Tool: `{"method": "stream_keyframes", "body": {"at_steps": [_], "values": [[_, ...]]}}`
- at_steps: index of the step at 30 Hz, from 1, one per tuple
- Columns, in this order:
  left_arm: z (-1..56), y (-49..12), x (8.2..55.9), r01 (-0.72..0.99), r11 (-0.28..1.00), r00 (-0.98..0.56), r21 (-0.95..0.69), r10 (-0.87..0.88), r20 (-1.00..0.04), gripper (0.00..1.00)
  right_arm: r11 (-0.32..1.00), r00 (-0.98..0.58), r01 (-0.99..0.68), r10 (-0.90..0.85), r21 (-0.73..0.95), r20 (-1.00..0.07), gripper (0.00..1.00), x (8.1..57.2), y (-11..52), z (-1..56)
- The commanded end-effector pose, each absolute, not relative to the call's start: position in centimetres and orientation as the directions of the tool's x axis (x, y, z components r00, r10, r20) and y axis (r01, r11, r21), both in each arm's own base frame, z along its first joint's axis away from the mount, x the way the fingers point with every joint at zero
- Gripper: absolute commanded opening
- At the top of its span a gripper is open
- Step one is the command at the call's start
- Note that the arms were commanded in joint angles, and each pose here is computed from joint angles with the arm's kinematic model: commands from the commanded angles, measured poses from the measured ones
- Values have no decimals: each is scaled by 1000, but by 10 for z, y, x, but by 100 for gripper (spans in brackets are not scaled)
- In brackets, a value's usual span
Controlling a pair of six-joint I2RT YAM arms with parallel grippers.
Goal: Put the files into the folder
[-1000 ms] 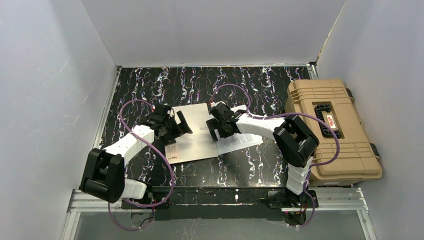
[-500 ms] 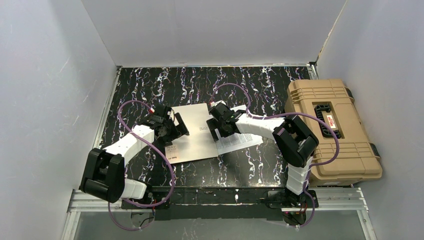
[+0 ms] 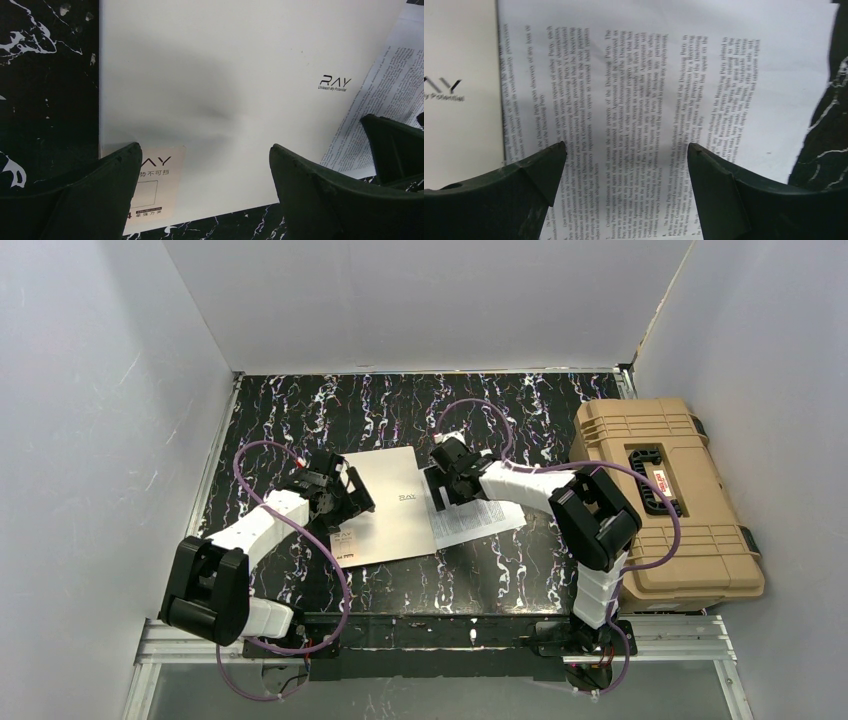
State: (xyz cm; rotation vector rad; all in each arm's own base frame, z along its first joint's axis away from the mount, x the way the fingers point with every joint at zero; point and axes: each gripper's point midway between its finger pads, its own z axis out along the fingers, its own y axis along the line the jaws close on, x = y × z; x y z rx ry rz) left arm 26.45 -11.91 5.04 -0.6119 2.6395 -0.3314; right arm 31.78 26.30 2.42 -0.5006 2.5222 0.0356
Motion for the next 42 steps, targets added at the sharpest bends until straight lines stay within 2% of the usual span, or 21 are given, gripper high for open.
{"method": "stream_keyframes", "body": {"at_steps": [1,18,27,36,42], "values": [[48,-102,257,-421,876,-805,-236,-480,-347,98,887,-839,-287,-415,-362,-352,99,308,177,-13],[42,-65,232,-538,827,-737,-163,-555,-386,98,868,-881,-156,-338,-472,-331,99,327,125,-9],[51,-58,232,-548,821,-716,-164,-561,-415,98,875,-888,-81,-281,-478,-365,98,342,112,6],[87,-69,242,-478,835,-695,-274,-550,-463,98,970,-813,-125,-221,-208,-539,97,366,176,76],[112,-103,254,-347,840,-739,-418,-519,-429,98,970,-781,-242,-210,-24,-589,95,360,231,109]]}}
